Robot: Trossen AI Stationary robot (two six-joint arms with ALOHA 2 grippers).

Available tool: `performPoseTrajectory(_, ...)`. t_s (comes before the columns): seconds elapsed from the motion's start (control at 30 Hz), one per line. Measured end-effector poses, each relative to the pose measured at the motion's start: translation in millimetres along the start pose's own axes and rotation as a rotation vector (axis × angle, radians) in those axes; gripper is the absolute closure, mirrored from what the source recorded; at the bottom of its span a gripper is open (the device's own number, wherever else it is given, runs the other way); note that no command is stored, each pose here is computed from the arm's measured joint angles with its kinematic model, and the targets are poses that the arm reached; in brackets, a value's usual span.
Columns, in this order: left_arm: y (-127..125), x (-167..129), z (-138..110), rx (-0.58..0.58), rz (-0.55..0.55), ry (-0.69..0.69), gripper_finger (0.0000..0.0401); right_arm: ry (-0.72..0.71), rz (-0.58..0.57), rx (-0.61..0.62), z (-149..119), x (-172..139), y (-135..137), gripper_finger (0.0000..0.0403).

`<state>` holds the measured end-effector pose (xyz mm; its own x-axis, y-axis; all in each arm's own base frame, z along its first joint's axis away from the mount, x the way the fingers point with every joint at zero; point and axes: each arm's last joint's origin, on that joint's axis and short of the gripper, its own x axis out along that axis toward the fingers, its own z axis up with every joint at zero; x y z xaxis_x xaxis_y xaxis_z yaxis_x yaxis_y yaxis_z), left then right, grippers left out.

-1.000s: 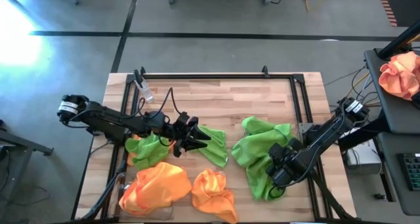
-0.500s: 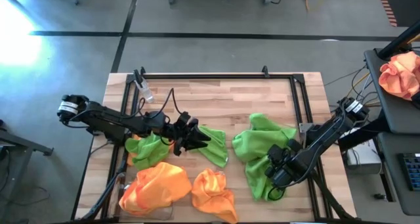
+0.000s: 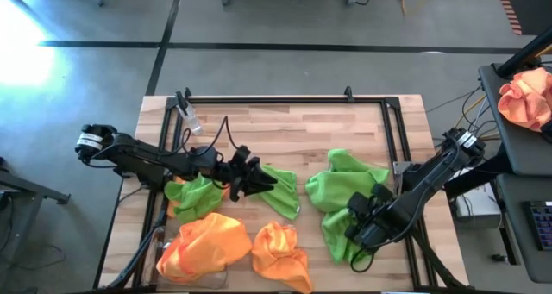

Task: Sort microfiber towel by color & place in baskets
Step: Put the bottom right green towel into the right transparent bin

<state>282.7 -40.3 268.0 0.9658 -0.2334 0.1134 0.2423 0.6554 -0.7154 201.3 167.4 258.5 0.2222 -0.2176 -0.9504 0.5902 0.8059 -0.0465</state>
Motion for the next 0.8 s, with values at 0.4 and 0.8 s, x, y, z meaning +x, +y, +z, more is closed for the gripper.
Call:
performPoseTrajectory(0.4, 5, 0, 2, -0.043, 0.116, -0.093, 0.0227, -0.085, 0.059, 0.017, 19, -45, 3, 0.0390)
performPoseTrajectory(0.8, 10, -1, -4, -0.004, 0.174, -0.039, 0.0227, -0.185, 0.035, -0.026, 38, -77, -7, 0.0390)
